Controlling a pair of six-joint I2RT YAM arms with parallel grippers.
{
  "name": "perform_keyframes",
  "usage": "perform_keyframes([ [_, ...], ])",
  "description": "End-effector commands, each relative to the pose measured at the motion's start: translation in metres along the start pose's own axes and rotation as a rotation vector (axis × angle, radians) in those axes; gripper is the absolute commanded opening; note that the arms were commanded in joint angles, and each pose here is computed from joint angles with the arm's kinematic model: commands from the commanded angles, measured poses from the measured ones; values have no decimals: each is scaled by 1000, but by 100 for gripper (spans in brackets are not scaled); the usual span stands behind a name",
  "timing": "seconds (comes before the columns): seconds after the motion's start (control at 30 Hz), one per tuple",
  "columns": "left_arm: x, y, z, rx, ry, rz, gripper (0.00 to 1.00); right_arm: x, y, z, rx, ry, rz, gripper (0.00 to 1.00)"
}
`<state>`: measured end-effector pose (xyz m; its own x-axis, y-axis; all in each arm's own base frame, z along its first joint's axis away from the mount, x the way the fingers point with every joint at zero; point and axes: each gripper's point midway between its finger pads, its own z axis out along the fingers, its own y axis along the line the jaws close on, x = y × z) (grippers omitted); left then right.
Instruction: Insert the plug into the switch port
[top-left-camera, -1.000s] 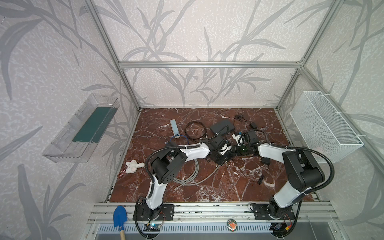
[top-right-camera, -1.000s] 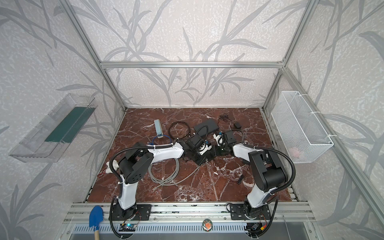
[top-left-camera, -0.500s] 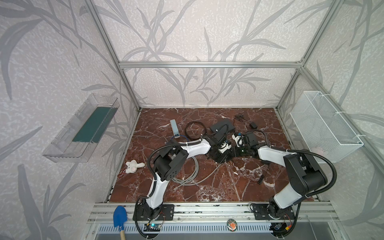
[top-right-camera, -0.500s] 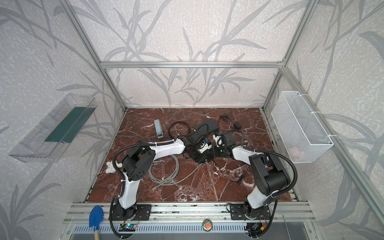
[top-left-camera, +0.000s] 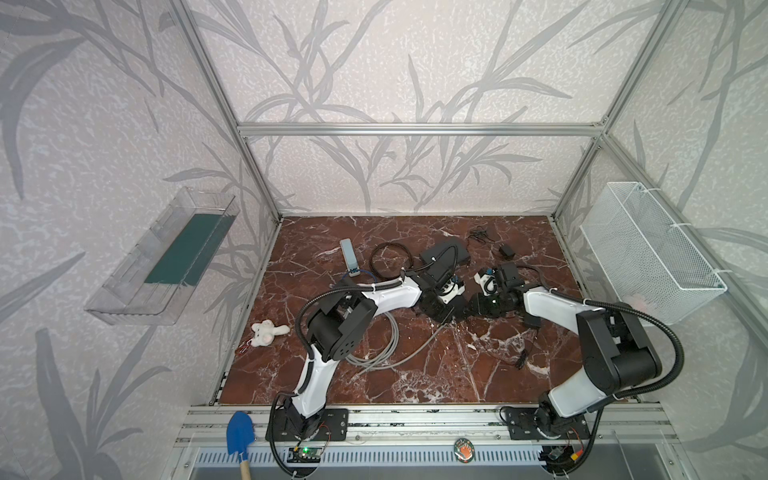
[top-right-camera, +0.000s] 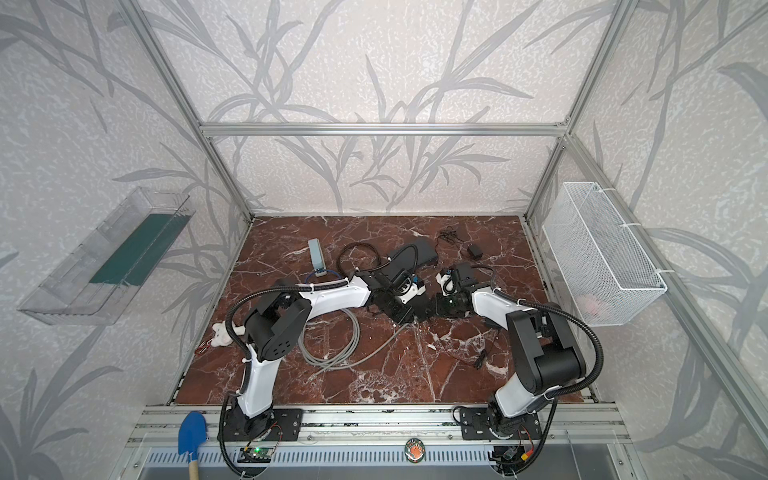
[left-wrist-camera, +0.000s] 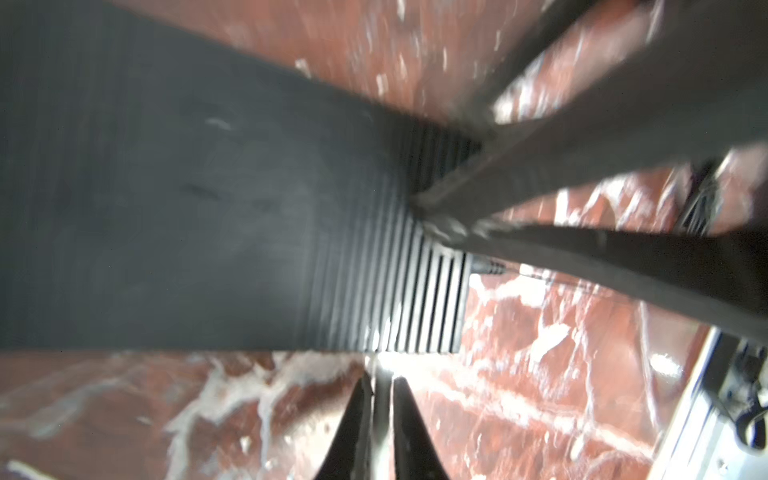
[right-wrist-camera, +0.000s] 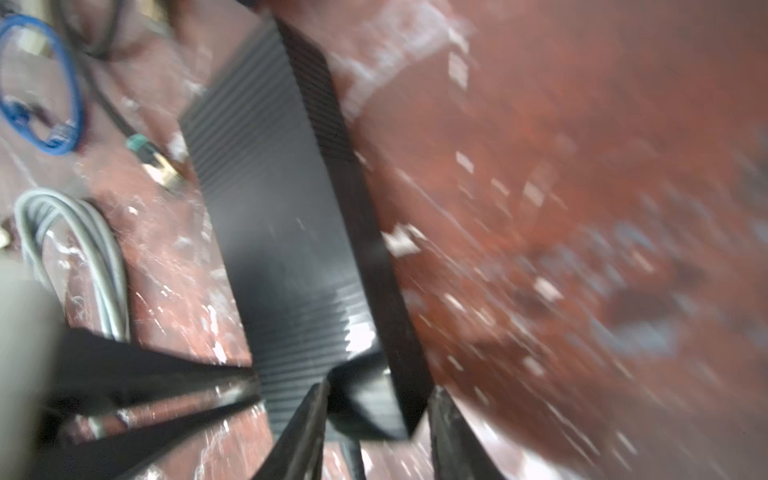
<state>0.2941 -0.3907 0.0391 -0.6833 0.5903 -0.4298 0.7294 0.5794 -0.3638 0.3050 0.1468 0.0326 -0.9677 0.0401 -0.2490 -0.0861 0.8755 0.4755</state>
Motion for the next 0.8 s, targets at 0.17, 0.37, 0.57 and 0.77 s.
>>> perform_keyframes([
  [0.17,-15,-8,-65,-29,-82,99,36,0,-19,-33,90,29,102,46],
  [0.37,-24,45,-118,-270,-169,-52,42,-22,-4,-45,45,-61,84,46],
  [0.57,3,119,-160,-522,-54,-112,44,-26,19,-40,-11,-87,13,47],
  [0.77,30,189,-193,-679,34,-265,44,-24,58,-27,-30,-52,-91,47],
])
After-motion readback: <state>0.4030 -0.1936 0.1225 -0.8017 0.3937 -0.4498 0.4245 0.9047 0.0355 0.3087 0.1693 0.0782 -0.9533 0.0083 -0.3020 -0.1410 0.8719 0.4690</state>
